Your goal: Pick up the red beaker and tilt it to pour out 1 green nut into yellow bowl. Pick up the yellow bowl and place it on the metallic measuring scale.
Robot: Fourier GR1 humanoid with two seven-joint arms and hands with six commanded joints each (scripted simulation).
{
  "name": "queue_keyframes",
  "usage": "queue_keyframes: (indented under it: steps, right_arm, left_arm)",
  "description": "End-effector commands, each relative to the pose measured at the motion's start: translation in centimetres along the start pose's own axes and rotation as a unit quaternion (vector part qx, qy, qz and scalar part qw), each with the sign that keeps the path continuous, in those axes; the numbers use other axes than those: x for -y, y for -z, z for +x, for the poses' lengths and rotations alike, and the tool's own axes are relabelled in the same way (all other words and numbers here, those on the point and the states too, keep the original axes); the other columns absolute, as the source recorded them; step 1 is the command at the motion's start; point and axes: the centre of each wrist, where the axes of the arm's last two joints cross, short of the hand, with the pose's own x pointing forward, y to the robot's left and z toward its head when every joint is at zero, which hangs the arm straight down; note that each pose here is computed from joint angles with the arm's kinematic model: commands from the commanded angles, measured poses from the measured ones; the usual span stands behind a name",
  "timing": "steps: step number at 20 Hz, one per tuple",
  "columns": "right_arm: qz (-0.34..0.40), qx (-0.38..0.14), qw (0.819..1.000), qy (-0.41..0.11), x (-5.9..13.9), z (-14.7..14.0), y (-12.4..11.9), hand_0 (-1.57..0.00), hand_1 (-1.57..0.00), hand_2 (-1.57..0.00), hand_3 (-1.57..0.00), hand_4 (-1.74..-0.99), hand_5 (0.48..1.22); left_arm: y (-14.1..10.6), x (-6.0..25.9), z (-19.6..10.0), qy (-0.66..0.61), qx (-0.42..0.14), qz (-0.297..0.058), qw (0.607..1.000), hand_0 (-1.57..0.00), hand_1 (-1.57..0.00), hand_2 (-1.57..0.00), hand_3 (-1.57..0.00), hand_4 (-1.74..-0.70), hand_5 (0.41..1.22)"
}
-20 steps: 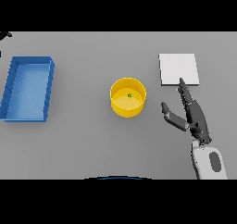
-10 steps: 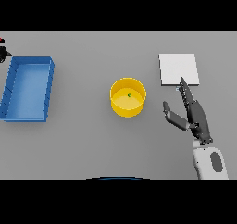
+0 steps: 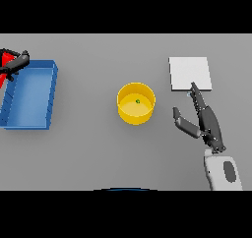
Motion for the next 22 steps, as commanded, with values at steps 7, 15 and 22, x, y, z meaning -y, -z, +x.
queue_keyframes:
  steps: [7, 15, 22]
  right_arm:
    - [0.001, -0.007, 1.0, -0.007, 0.4, 0.0, 0.3, 0.0, 0.0, 0.0, 0.0, -1.308, 0.717]
    - [-0.001, -0.016, 0.998, -0.065, -0.3, 1.0, 0.5, 0.0, 0.0, 0.0, 0.0, -1.262, 0.675]
    - [0.166, 0.066, 0.964, -0.196, -0.4, 4.6, 5.2, 0.0, 0.0, 0.0, 0.0, -1.254, 0.666]
  left_arm:
    - [-0.2, -0.1, 0.1, 0.055, -0.014, -0.029, 0.998, -0.21, -0.17, -0.16, -0.1, -0.78, 0.655]
    - [0.0, 0.6, 0.3, 0.047, 0.012, -0.004, 0.999, -0.03, -0.03, -0.03, -0.02, -0.72, 0.667]
    - [-0.4, 0.9, 0.0, 0.033, 0.028, 0.0, 0.999, -0.01, -0.01, 0.0, 0.0, -0.74, 0.709]
